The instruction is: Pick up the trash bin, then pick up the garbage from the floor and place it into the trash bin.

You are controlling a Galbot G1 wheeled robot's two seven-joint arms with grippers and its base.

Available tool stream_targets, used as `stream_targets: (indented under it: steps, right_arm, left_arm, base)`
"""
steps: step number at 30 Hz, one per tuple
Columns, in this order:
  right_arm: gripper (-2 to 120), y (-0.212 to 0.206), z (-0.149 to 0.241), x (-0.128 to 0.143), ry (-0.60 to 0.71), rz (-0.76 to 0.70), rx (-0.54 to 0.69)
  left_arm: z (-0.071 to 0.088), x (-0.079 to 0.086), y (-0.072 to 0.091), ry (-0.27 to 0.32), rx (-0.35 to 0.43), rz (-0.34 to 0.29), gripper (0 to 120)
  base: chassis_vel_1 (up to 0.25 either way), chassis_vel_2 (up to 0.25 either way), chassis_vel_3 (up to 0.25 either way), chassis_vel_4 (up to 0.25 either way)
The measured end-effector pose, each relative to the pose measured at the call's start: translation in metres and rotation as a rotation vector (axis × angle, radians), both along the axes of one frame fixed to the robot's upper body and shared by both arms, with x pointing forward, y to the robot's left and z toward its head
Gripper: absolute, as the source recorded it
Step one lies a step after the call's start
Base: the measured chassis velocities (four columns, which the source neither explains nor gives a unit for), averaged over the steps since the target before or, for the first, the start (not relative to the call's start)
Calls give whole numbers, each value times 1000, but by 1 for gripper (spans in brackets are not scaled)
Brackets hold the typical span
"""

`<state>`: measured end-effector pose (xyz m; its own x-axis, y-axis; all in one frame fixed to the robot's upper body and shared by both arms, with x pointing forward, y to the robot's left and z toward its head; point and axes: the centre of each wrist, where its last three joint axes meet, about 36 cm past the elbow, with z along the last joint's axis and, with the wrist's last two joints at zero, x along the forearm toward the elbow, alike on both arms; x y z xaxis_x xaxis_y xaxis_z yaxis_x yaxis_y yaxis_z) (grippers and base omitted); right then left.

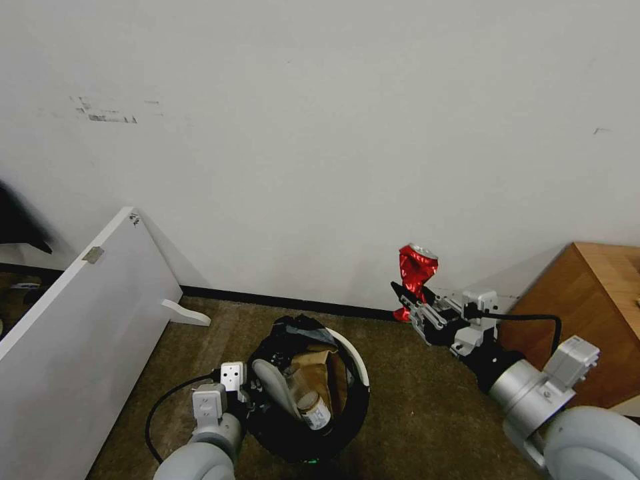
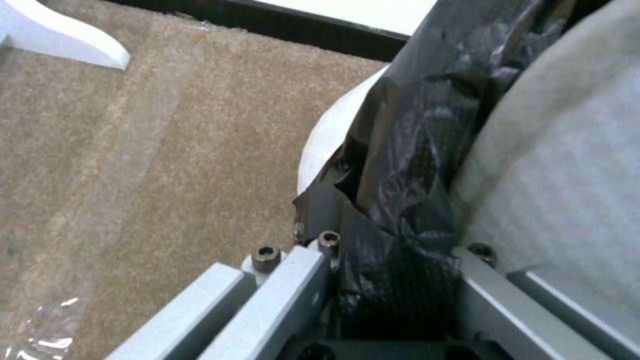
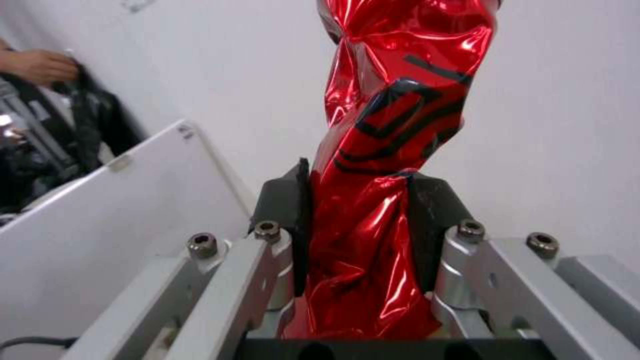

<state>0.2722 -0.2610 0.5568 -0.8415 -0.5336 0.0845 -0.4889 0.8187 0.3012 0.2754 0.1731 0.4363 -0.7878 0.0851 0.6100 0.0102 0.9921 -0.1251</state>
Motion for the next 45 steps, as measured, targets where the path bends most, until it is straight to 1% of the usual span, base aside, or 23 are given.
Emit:
stream_targets:
  steps: [3, 4, 11, 16, 18, 23, 32, 38, 45]
  right_arm:
    - [26, 0, 2, 2, -2, 29, 12]
    - [26, -1, 3, 3, -4, 55, 18]
    - [26, 0, 8, 7, -4, 106, 50]
    - [26, 0, 9, 8, 3, 157, 61]
    - [26, 0, 9, 8, 5, 171, 61]
    - [26, 1, 6, 6, 20, 210, 63]
    - [26, 4, -3, 0, 61, 258, 49]
    - [26, 7, -12, -8, 94, 285, 31]
    - [26, 13, -18, -11, 103, 305, 35]
  left_arm:
    - [-1, 5, -2, 4, -5, -2, 0]
    - [0, 8, -4, 7, -12, -11, 0]
    - [-1, 17, -8, 9, -26, -32, 0]
    - [-8, 21, -15, 29, -36, -65, 0]
    - [-9, 23, -16, 29, -41, -71, 0]
    - [-6, 29, -23, 20, -62, -99, 0]
    - [-2, 35, -31, 7, -83, -122, 0]
    - [0, 37, -31, 0, -87, -123, 0]
    - [4, 37, -30, -10, -93, -122, 0]
  base:
    - [0, 0, 0, 0]
    - [0, 0, 0, 0]
    - [0, 0, 0, 0]
    - [0, 0, 0, 0]
    - [0, 0, 0, 0]
    - [0, 0, 0, 0]
    - [0, 0, 0, 0]
    - [0, 0, 0, 0]
    - [0, 0, 0, 0]
